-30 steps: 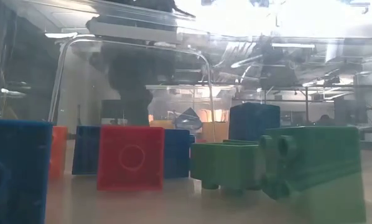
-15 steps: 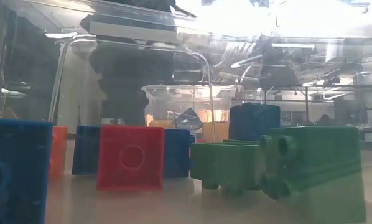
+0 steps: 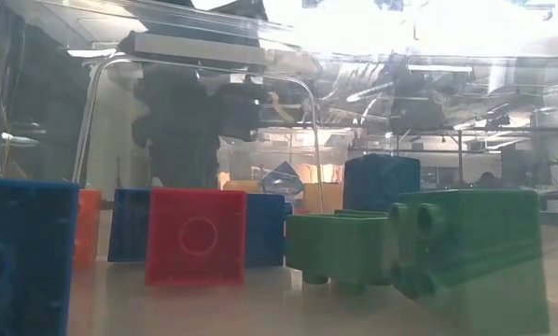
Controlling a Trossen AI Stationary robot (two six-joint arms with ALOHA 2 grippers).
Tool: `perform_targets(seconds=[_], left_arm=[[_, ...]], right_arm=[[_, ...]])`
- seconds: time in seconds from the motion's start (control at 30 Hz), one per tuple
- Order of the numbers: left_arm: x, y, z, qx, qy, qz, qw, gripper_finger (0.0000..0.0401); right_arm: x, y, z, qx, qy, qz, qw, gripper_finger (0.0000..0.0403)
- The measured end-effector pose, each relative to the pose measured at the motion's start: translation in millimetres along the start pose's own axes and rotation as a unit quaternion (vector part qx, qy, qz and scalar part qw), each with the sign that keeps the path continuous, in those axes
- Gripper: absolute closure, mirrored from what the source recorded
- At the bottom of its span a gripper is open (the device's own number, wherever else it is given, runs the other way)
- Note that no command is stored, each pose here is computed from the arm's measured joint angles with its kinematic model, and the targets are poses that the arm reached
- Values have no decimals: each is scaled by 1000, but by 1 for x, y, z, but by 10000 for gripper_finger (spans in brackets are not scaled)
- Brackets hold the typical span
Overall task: Sort blocks by size
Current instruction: Put the small orange game piece into the bottom transparent bin
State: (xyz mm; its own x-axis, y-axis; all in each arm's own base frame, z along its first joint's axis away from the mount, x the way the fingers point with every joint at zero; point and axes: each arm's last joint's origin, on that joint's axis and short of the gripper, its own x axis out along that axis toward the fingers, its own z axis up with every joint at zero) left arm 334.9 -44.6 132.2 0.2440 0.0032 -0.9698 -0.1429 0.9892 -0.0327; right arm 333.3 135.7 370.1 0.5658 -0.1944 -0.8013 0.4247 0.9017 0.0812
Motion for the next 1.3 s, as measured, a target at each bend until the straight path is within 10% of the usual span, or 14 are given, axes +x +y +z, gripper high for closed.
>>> perform_targets(seconds=[0.1,0.4,0.7,1.0,1.3], left_arm=[[-9,4,-3,15,10,8,1000,314],[-118,19,-11,-9,-131,-30,991,313],[-217,-52,-45,-33,-356,-215,909,313],[-156,-140,-58,-75,-296,-224,925,310],[-117,-158,-48,-60,-249,-260,931,176]], right_arm=[[0,0,0,-3,0,-1,1000,55],[2,-14,-6,-43,53,-44,997,55],[21,-70,22,-55,122,-104,986,68],[42,-107,62,-16,98,5,995,80],[40,-96,55,63,127,32,989,80]])
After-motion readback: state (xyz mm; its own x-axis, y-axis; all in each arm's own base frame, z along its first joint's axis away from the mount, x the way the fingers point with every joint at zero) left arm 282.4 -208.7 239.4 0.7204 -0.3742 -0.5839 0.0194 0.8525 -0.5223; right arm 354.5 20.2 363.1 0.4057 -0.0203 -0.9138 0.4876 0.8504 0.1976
